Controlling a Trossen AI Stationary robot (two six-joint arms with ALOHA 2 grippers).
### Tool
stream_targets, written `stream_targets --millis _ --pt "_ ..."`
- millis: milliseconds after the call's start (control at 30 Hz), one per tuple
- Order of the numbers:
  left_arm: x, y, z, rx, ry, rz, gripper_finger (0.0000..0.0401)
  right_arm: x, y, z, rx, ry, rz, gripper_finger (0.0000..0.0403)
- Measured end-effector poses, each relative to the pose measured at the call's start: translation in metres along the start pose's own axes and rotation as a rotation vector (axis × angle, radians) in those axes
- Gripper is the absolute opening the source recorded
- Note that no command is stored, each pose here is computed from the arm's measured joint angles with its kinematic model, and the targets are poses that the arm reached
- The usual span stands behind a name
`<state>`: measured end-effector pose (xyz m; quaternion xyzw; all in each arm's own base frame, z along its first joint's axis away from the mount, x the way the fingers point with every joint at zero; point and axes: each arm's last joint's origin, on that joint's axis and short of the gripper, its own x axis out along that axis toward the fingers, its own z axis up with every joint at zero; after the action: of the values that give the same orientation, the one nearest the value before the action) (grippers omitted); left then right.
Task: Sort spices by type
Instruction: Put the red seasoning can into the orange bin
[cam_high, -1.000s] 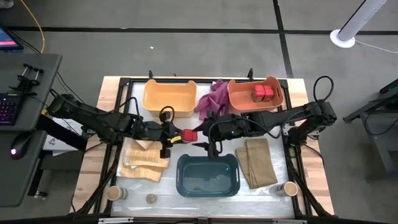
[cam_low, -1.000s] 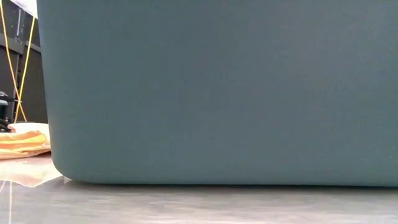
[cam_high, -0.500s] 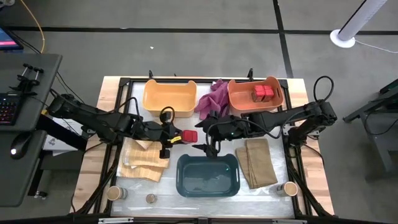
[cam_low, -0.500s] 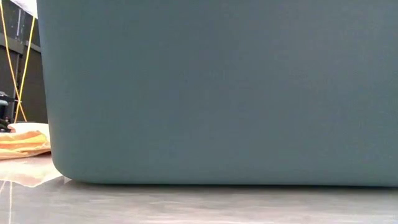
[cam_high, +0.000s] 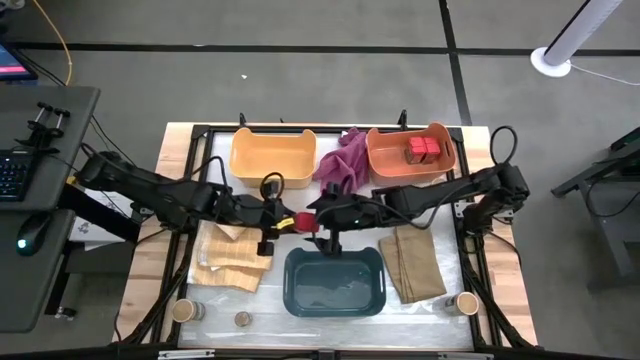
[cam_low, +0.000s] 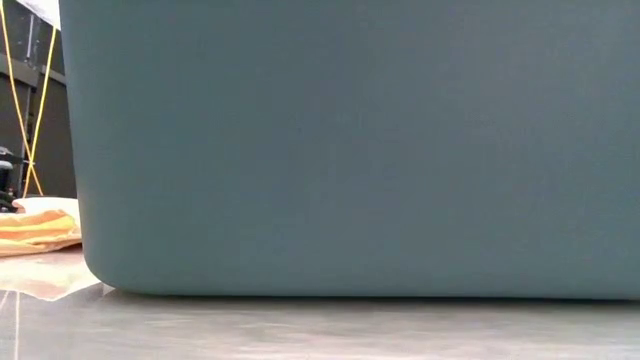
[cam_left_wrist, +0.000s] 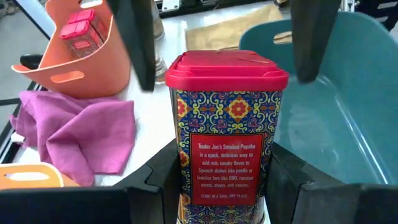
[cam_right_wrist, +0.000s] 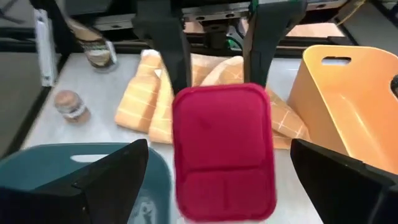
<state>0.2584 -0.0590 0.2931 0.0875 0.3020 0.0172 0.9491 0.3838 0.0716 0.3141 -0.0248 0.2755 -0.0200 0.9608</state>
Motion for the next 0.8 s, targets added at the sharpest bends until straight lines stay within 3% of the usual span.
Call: stream_targets --millis 300,433,633,700,800 --pt "0.0057 -0.0015 -0.0008 0.002 0.010 -0.001 0.0140 0.0086 0.0001 -0.0042 -0.015 0.015 -0.019 0.0373" --pt "0.0058 -0.0015 0.0000 0.000 0.002 -0.001 0.0140 0.0086 -0.0001 -0.0043 -0.043 0.016 -0.025 0.0322" --pt "0.0058 -0.0014 0.0005 -0.002 -0.003 0.003 0.0140 0.0096 -0.0002 -0.0056 -0.085 0.026 -0.045 0.0210" --pt "0.0058 -0.0014 0.0006 -0.006 -0.004 0.003 0.0141 0.0096 -0.0003 -0.0056 -0.085 0.027 -0.044 0.0210" --pt "0.0050 -0.0011 0.0009 -0.010 -0.007 0.005 0.0180 0.0095 -0.0004 -0.0057 -0.094 0.028 -0.046 0.0210"
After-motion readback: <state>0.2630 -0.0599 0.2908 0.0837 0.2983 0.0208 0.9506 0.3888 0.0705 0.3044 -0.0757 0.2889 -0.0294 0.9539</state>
